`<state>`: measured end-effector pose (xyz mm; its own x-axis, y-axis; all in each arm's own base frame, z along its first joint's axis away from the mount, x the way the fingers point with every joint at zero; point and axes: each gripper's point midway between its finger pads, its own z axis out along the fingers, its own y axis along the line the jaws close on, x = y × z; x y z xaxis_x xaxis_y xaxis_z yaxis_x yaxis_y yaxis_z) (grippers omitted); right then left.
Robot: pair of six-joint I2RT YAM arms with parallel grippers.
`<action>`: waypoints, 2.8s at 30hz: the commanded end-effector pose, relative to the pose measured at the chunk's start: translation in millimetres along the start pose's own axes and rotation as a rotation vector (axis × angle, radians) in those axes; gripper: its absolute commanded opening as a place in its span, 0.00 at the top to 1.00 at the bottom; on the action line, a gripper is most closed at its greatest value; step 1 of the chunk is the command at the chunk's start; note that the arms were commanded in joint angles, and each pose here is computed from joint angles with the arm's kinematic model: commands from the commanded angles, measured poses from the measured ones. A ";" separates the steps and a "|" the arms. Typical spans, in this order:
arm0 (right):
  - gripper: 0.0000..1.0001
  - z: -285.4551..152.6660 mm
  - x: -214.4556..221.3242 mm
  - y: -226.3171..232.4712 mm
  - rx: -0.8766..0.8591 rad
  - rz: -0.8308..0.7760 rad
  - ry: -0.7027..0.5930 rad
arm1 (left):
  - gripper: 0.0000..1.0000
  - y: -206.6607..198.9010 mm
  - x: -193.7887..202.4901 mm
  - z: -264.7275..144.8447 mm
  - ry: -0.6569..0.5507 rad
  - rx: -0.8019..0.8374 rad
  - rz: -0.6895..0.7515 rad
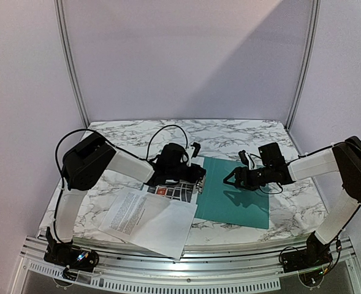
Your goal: Put the files into the folder
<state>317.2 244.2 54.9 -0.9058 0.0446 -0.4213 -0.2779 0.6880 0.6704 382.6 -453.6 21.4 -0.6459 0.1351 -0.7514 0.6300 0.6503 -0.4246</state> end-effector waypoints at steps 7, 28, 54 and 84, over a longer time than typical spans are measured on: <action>0.23 4.1 3.6 -1.6 0.020 0.005 0.016 | 1.00 52.3 180.2 -27.2 0.547 -0.141 -0.100; 0.22 3.6 0.6 1.5 0.014 0.000 0.012 | 0.89 31.6 153.8 -26.5 0.490 -0.081 -0.090; 0.22 -0.5 -11.2 30.0 -0.019 -0.053 0.010 | 0.59 15.4 55.1 -44.8 0.348 -0.070 -0.057; 0.20 2.9 17.9 66.2 -0.064 -0.085 0.055 | 0.29 39.6 -23.4 -37.8 0.230 -0.101 0.029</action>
<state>288.1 292.0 85.6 -0.8965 -0.0510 -0.4400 -0.3679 0.6389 0.6756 399.5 -407.6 46.9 -0.7236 0.2861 -0.6281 0.6039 0.7031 -0.3755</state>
